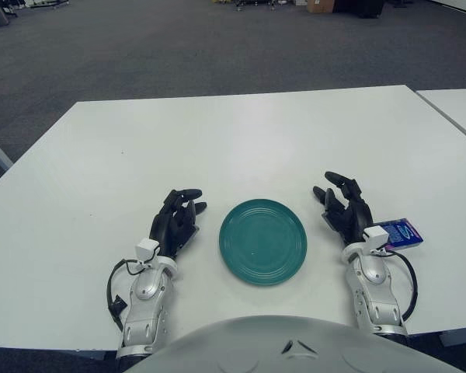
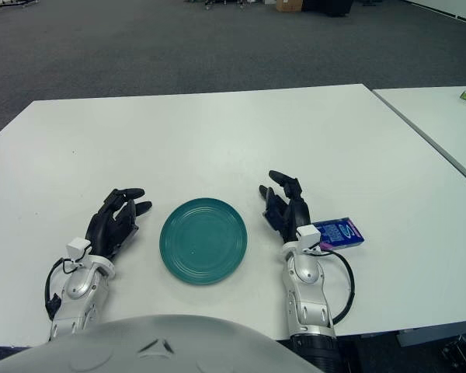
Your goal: Put the gum into the plate.
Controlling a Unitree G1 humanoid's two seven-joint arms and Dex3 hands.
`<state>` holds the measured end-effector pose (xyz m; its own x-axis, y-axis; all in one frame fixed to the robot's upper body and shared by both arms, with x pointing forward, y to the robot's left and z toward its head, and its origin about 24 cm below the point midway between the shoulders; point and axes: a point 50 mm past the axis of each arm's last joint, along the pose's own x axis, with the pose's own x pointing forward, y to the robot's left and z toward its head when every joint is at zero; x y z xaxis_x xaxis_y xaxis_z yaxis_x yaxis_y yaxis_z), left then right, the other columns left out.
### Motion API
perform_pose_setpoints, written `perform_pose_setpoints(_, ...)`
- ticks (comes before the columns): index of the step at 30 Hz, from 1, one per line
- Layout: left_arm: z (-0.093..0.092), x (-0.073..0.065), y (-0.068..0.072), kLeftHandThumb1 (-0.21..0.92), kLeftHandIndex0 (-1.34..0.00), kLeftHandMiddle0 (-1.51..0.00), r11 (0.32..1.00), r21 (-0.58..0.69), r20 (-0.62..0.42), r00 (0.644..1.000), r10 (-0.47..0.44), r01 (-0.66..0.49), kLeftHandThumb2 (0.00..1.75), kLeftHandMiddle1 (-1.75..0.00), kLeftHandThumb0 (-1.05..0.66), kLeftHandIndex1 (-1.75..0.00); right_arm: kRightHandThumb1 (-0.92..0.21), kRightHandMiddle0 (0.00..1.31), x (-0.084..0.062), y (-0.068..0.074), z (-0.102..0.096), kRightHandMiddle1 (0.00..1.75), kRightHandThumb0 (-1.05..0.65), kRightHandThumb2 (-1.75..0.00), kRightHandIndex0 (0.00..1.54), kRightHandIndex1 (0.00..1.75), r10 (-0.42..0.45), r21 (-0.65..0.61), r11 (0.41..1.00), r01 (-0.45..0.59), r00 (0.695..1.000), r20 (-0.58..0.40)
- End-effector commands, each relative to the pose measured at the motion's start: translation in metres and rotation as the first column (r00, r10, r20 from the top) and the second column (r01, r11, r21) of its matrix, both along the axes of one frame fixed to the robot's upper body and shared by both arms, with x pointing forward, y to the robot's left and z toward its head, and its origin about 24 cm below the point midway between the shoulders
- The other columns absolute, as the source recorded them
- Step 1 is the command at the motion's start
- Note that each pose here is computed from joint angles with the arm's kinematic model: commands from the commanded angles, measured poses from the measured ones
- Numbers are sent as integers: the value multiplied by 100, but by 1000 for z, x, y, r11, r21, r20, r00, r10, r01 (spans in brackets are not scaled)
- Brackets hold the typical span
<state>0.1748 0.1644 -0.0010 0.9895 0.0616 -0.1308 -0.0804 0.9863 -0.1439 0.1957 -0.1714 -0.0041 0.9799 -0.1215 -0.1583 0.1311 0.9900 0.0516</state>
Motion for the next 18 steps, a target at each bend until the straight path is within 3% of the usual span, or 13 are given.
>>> perform_pose_setpoints(1,-3,-1,1,92,-41,-48,1000,-7,-24,1000,-1,1,66,-99,-56,-120,-92,11,-15,3,-26,91,-63,-77,68,4,-6,41,999,13,987,-163)
perform_pose_setpoints(18,-2,0,1,92,-44,-46,1000,27,-21,1000,-4,4,65,-99,-55,-122,-92,11,-15,3,-25,90,-64,-77,69,4,-1,32,999,6,987,-163)
